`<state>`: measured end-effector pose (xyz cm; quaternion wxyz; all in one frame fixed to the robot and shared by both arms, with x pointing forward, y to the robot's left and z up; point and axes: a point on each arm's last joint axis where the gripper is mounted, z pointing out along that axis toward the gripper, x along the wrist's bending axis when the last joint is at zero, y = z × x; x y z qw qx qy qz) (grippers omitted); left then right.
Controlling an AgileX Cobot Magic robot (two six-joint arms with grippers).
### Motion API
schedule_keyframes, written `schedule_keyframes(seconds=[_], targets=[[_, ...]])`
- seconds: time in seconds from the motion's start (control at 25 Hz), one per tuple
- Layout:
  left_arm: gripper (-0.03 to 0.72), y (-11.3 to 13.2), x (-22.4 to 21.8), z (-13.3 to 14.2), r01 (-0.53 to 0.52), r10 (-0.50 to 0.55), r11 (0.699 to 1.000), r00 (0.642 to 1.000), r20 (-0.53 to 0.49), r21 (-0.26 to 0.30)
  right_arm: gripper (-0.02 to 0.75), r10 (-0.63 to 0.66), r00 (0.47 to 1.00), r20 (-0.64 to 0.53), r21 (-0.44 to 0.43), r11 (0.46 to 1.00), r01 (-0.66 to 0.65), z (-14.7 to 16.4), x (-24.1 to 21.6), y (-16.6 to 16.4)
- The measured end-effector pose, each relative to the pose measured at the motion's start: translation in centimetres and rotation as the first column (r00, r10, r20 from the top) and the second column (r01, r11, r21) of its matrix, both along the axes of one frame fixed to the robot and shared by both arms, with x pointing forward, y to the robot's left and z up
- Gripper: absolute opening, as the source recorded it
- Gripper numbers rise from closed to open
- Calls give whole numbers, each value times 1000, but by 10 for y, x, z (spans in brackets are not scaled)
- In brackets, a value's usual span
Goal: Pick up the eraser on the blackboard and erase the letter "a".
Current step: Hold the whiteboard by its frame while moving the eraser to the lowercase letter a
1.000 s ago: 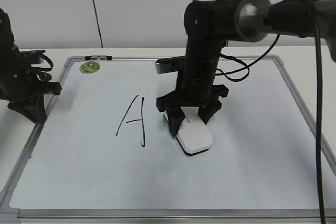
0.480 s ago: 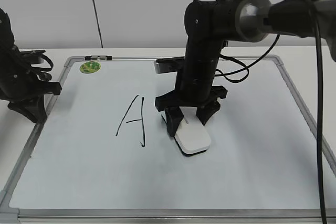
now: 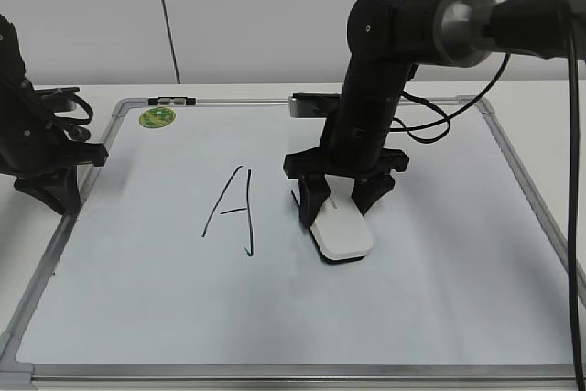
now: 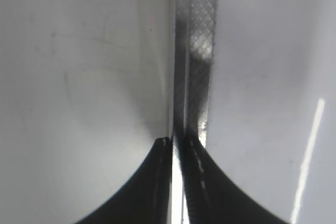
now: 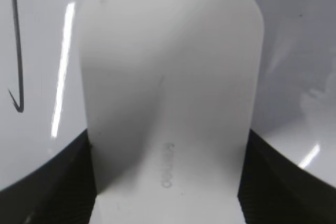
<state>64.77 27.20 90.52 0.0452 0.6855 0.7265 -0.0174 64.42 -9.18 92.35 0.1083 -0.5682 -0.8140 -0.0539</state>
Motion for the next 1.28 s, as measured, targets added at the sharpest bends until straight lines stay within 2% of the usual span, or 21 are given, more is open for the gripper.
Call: schedule_keyframes(seconds=[0.28,0.6,1.0,1.28], targets=[[55,0,0,0,0,0,1000,1000,0,0,525,-32,999,3,-6,999,32,0,7,-15],[55,0,0,0,0,0,1000,1000,-2,0,525,-101,995,16,-29,994,101,1,21,-48],[55,0,0,0,0,0,1000,1000,-4,0,525,-64,998,13,-20,998,64,1,14,-31],[55,0,0,0,0,0,1000,1000,-4,0,525,5,1000,-2,30,1000,-5,3,-2,5]])
